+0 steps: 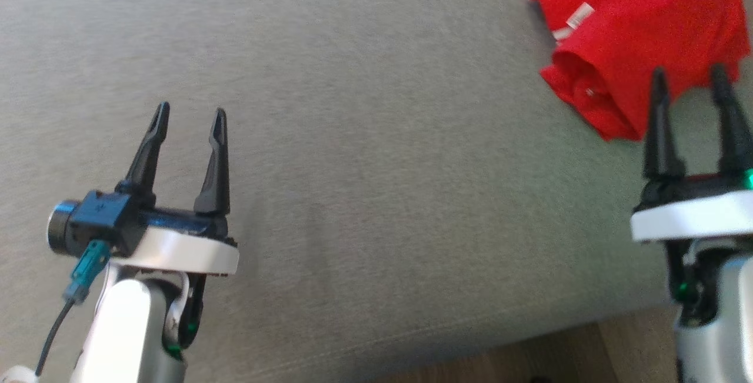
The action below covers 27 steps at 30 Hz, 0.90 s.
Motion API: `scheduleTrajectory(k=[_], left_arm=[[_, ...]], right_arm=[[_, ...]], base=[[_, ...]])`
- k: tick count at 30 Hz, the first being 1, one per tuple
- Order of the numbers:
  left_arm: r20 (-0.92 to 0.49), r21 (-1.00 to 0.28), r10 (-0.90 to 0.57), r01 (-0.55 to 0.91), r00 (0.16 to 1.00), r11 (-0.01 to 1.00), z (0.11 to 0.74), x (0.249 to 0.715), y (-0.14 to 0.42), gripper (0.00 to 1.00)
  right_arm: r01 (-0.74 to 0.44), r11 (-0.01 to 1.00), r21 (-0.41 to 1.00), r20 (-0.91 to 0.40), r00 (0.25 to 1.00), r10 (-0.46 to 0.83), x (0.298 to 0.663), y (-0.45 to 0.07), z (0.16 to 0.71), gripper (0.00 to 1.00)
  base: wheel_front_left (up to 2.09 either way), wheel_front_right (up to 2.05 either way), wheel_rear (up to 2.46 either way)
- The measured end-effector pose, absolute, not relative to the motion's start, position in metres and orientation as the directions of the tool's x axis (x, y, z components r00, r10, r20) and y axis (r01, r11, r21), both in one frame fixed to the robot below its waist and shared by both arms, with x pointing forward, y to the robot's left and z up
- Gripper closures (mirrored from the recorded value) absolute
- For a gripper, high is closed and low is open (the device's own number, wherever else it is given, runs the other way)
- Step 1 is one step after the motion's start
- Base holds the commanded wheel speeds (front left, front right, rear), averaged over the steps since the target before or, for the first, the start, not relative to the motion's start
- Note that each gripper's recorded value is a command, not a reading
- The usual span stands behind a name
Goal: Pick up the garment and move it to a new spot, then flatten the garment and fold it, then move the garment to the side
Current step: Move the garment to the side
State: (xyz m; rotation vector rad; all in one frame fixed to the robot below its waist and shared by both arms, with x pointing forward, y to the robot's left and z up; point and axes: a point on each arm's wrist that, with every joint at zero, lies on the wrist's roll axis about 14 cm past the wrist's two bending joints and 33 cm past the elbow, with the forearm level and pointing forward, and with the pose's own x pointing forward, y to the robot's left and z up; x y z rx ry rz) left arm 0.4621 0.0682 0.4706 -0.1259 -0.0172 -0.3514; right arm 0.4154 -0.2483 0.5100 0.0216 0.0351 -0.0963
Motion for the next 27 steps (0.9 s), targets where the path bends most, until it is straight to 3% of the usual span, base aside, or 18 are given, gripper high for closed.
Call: scheduleTrajectory(k=[12, 27], left_arm=[[0.039, -0.078, -0.102, 0.105, 0.994, 0.991, 0.488, 0.423, 0.152, 0.00], [0.021, -0.059, -0.067, 0.068, 0.998, 0.996, 0.492, 0.374, 0.166, 0.00]], right_arm=[[-0.121, 0.991, 0.051, 0.030, 0.992, 0.120, 0.421, -0.165, 0.528, 0.00], [-0.137, 0.988, 0.074, -0.026, 0.990, 0.139, 0.379, -0.156, 0.513, 0.00]], base=[[0.00, 0.00, 0.00], [0.00, 0.00, 0.00]])
